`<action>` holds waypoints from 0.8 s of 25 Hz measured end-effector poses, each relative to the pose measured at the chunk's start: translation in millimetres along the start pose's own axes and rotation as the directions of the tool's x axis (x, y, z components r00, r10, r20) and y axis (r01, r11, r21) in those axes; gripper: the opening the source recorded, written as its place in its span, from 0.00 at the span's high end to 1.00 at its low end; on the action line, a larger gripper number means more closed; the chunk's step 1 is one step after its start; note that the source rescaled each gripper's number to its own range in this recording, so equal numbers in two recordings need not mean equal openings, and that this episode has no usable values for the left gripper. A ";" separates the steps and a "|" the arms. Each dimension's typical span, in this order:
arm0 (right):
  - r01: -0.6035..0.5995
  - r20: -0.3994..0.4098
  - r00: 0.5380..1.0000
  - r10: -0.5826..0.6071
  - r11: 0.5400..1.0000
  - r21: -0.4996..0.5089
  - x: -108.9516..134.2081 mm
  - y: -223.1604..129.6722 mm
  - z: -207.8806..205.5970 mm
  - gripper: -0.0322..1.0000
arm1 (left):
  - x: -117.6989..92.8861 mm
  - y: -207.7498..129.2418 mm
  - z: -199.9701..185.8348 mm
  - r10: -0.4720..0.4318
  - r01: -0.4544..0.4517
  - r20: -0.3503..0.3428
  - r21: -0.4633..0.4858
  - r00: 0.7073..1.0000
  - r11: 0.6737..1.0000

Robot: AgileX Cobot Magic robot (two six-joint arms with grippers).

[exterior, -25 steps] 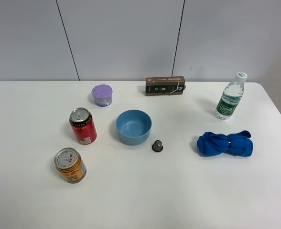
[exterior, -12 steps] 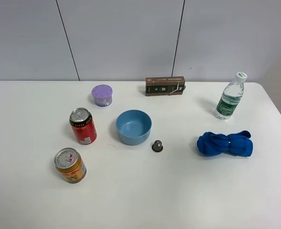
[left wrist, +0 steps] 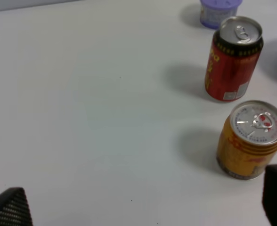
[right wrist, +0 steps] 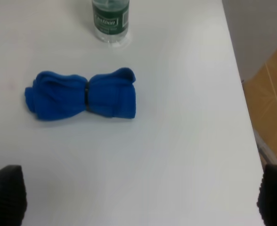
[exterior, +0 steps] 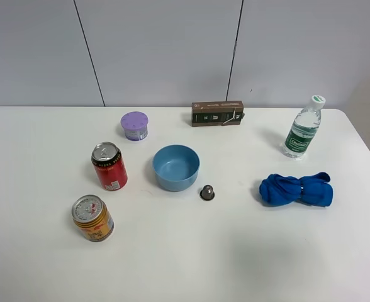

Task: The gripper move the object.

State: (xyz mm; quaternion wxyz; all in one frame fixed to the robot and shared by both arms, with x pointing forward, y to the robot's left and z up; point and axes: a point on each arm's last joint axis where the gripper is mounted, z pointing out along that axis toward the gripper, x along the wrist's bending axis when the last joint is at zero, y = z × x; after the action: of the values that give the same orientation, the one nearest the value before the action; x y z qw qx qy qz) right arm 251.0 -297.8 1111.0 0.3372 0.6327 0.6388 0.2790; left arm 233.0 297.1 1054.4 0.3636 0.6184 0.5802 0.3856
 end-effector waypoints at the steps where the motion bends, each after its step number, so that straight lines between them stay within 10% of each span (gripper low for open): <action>1: -0.002 -0.006 1.000 0.002 1.000 -0.007 1.4 -6.4 0.8 0.01 | 0.0 0.0 0.0 0.000 0.000 0.000 0.000 1.000 1.000; 20: 0.005 -0.060 0.998 -0.012 0.993 -0.116 9.7 -48.9 30.4 0.01 | 0.0 0.0 0.0 0.000 0.000 0.000 0.000 1.000 1.000</action>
State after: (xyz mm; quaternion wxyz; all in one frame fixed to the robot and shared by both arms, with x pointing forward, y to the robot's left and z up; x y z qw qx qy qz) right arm 244.8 -292.4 1053.1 0.3551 0.6007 0.6340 0.3333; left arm 233.0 297.1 1054.4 0.3636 0.6184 0.5802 0.3856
